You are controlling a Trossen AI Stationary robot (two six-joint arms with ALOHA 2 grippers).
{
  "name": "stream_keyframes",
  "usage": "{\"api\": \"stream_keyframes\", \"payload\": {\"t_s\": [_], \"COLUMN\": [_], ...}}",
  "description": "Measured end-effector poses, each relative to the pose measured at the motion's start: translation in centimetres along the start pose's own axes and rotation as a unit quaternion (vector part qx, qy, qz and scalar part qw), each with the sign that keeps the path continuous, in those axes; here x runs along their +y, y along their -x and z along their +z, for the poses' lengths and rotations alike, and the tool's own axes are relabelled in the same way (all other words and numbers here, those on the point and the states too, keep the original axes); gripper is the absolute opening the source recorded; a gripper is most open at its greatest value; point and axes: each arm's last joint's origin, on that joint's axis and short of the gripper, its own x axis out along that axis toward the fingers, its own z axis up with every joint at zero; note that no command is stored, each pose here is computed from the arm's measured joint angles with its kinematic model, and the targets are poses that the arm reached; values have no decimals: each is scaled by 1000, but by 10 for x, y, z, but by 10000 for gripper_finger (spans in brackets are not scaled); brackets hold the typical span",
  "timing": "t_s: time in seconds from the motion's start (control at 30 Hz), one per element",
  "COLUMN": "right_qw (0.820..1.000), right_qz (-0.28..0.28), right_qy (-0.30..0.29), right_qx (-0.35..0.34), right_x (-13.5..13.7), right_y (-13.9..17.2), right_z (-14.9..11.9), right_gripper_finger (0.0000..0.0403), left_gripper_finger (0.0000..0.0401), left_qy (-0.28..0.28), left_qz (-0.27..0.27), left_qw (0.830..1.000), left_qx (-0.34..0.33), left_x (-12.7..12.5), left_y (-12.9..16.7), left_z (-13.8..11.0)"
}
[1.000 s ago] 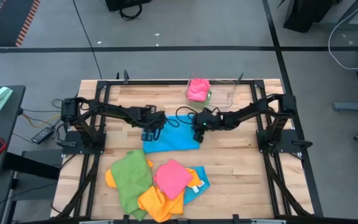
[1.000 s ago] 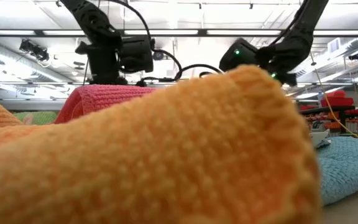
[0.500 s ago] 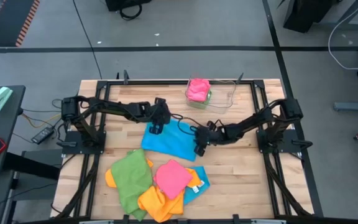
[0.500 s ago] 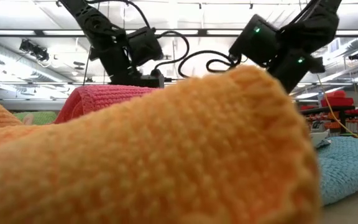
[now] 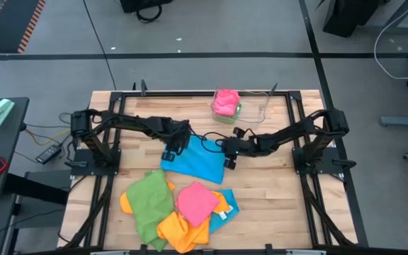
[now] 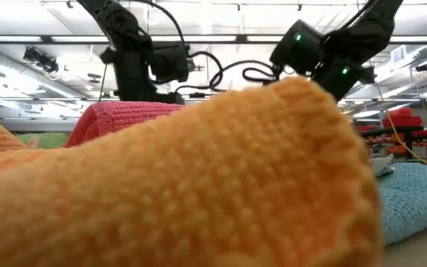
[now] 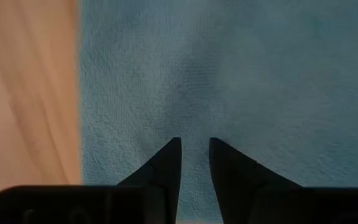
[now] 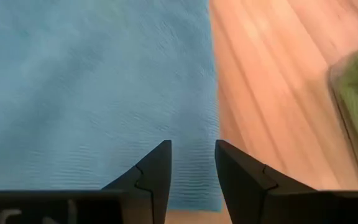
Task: Fold microfiber towels
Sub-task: Fold the top blue towel
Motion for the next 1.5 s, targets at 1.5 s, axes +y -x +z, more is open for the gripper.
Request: {"api": "stream_keyframes", "payload": {"t_s": [1.5], "right_qw": [987], "right_qz": [53], "right_qy": [89], "right_qx": [123], "right_x": [-25], "right_y": [54], "right_z": [-13], "right_gripper_finger": [155], "left_gripper_finger": [123], "left_qy": [-51], "left_qz": [89], "left_qw": [981], "left_qx": [-167], "left_x": [-61], "left_y": [5], "left_z": [63]}}
